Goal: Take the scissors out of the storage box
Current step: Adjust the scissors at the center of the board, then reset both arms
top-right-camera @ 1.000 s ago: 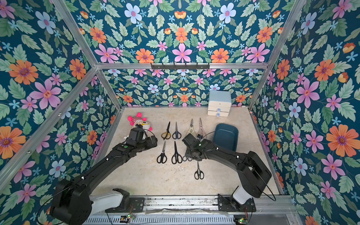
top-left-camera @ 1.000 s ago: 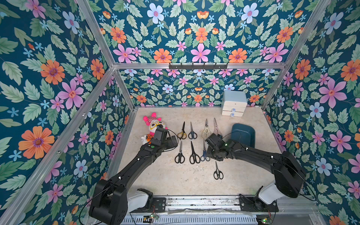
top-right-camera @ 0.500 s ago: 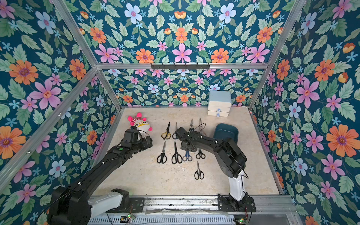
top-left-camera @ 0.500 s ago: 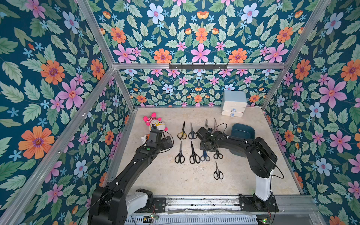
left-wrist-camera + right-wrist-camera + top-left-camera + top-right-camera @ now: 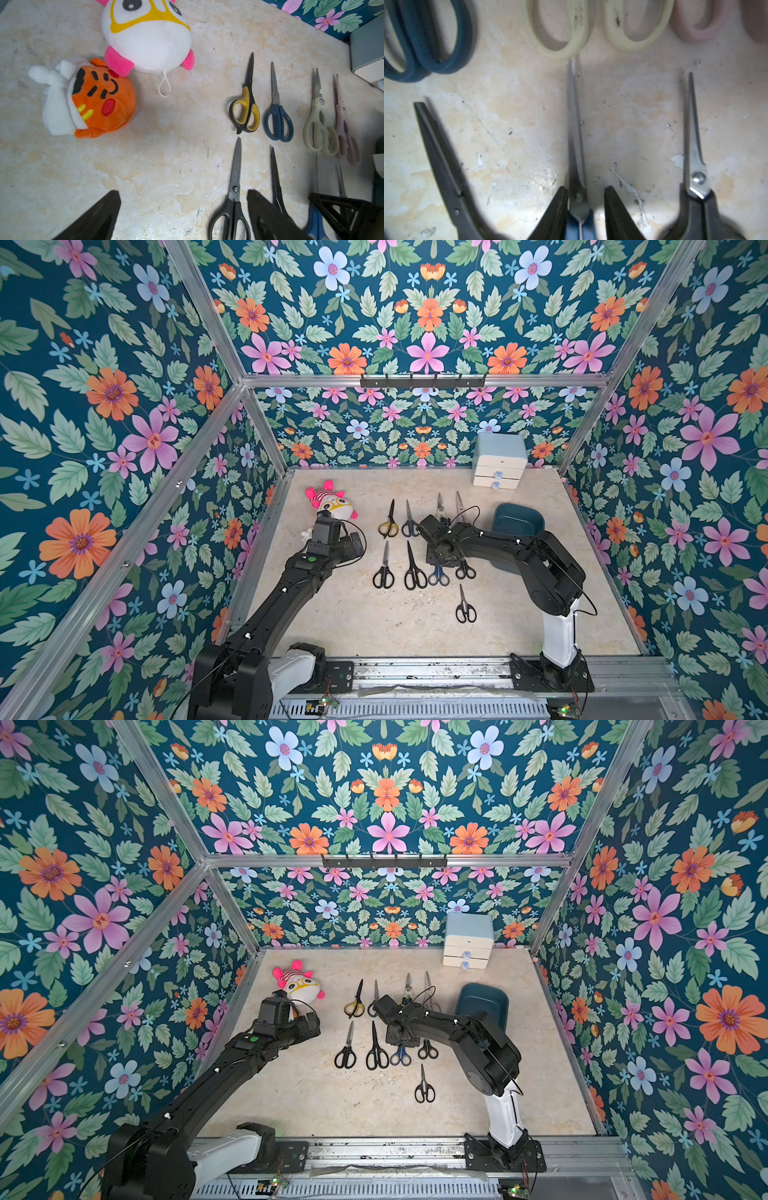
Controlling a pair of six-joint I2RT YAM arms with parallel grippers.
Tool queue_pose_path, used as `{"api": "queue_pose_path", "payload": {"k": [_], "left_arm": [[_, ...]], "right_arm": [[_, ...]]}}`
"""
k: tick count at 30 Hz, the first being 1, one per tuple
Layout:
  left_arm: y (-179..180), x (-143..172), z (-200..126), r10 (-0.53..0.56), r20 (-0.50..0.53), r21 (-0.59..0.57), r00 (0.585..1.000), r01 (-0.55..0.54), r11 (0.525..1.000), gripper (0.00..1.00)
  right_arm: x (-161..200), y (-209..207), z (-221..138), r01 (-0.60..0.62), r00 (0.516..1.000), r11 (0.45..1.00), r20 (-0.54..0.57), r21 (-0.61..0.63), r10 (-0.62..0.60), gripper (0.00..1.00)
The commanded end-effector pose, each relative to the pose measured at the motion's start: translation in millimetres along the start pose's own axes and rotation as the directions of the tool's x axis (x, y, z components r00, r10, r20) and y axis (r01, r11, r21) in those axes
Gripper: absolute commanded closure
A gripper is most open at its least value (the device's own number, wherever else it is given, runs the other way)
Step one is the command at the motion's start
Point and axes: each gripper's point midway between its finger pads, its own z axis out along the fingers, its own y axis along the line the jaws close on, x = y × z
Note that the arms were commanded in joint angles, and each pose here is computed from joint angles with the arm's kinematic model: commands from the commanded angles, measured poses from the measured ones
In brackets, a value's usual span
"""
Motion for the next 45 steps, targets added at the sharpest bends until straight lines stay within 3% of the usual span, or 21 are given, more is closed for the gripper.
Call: {"api": "queue_pose_path", "payload": {"k": [1, 7, 9, 14, 19, 23, 24, 27, 30, 35, 36, 39, 43, 44, 45], "left_arm": [[2.1, -1.4, 0.2, 0.013, 0.007, -0.008, 1.000, -0.013, 1.000, 0.01], [3.9, -6.4, 0.4, 0.019, 0.023, -0.016, 1.000, -0.019, 1.000, 0.01], [6.1, -11.9, -0.4, 0.028, 0.039, -0.029, 0.999, -0.027, 0.999, 0.01], [20.8, -28.6, 0.2, 0.076, 0.105, -0.097, 0.992, -0.066, 0.993, 0.01], [43.8, -42.0, 5.5, 0.131, 0.241, -0.154, 0.962, -0.095, 0.983, 0.01], [63.1, -47.2, 18.2, 0.168, 0.342, -0.181, 0.925, -0.111, 0.977, 0.01], [68.1, -48.4, 22.6, 0.174, 0.357, -0.190, 0.918, -0.111, 0.975, 0.01], [81.3, -51.2, 39.1, 0.211, 0.348, -0.240, 0.913, -0.131, 0.962, 0.01], [94.6, -55.1, 45.9, 0.242, 0.394, -0.306, 0.887, -0.122, 0.944, 0.01], [97.1, -65.0, 50.5, 0.275, 0.471, -0.327, 0.838, -0.124, 0.937, 0.01], [94.4, -72.2, 48.3, 0.279, 0.511, -0.321, 0.813, -0.121, 0.939, 0.01], [91.5, -72.2, 60.7, 0.278, 0.536, -0.295, 0.797, -0.132, 0.946, 0.01], [95.1, -58.4, 48.2, 0.271, 0.599, -0.285, 0.753, -0.116, 0.951, 0.01], [92.8, -65.1, 41.2, 0.276, 0.641, -0.288, 0.716, -0.109, 0.951, 0.01], [90.8, -62.1, 47.5, 0.277, 0.605, -0.279, 0.746, -0.127, 0.952, 0.01]], "right_arm": [[4.0, 0.8, -4.4, -0.028, 1.000, 0.999, -0.005, -0.026, 0.028, 0.65], [-3.3, 3.7, -16.5, -0.031, 0.999, 0.999, 0.016, -0.042, 0.032, 0.62], [-16.9, 7.7, -31.9, -0.031, 0.997, 0.998, 0.063, -0.056, 0.035, 0.56], [-68.3, -0.6, -92.6, -0.025, 0.961, 0.997, 0.273, -0.074, 0.044, 0.44], [-120.8, -57.7, -131.1, -0.038, 0.883, 0.994, 0.462, -0.103, 0.081, 0.42], [-148.6, -140.4, -137.0, -0.064, 0.777, 0.989, 0.615, -0.133, 0.133, 0.44], [-152.0, -166.3, -141.8, -0.092, 0.729, 0.987, 0.667, -0.130, 0.156, 0.44], [-143.4, -236.2, -147.7, -0.176, 0.604, 0.978, 0.773, -0.108, 0.194, 0.44], [-120.4, -279.4, -144.2, -0.234, 0.540, 0.972, 0.826, -0.035, 0.160, 0.43], [-96.2, -288.9, -140.6, -0.188, 0.430, 0.982, 0.902, 0.034, 0.051, 0.38], [-93.3, -291.8, -140.5, -0.199, 0.403, 0.979, 0.914, 0.034, 0.050, 0.37], [-89.1, -302.4, -144.5, -0.255, 0.311, 0.967, 0.947, 0.001, 0.081, 0.30], [-84.7, -303.9, -126.0, -0.255, 0.310, 0.967, 0.946, -0.011, 0.092, 0.23], [-86.2, -303.8, -133.9, -0.246, 0.256, 0.969, 0.964, -0.012, 0.077, 0.18], [-85.2, -303.4, -126.9, -0.244, 0.288, 0.970, 0.955, -0.004, 0.077, 0.17]]}}
